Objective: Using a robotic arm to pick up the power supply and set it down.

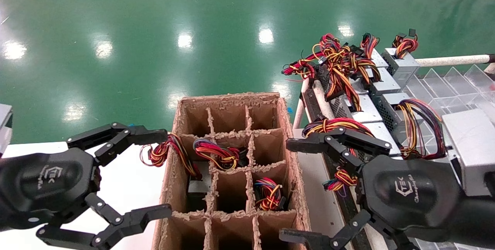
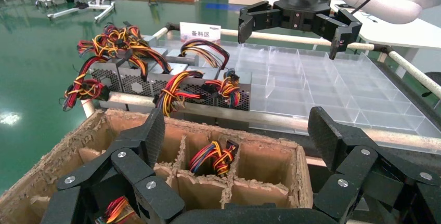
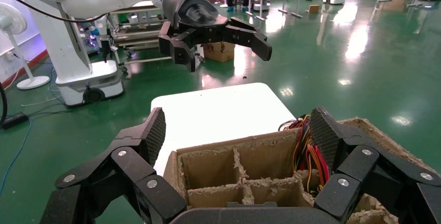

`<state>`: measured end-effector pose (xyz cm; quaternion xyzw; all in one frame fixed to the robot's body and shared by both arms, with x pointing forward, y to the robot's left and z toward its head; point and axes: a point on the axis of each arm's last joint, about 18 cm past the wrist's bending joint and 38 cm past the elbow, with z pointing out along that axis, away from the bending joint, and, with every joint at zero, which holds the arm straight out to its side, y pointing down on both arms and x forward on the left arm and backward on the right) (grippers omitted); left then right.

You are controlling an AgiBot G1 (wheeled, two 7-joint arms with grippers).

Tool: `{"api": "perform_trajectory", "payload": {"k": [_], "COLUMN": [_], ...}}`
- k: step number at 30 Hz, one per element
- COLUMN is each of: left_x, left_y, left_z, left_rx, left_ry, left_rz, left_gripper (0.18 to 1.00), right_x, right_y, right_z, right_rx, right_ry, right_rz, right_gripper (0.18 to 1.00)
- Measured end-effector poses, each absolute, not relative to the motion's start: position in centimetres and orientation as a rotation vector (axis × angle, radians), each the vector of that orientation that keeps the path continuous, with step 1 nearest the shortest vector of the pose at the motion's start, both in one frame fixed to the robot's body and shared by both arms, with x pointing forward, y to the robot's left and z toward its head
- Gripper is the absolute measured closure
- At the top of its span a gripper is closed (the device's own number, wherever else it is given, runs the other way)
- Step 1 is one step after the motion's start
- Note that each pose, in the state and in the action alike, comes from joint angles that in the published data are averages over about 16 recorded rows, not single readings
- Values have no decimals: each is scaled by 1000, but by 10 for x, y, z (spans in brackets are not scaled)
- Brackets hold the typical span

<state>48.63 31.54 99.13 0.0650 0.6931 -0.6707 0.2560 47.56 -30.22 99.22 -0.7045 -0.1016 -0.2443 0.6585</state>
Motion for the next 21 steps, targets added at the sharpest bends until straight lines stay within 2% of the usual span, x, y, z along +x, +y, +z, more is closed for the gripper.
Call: {"api": "perform_trajectory", "payload": {"k": [21], "left_x": [486], "left_y": [315], "left_z": [991], "left_rx": [176], "left_ry": [1881], "left_rz": [-1821], "left_gripper": [187], "right_x": [478], "right_y": [-302], "right_z": [994], "right_rx": [-1588], "right_ry": [-235], "right_rz": [-569], "right_gripper": [179]}}
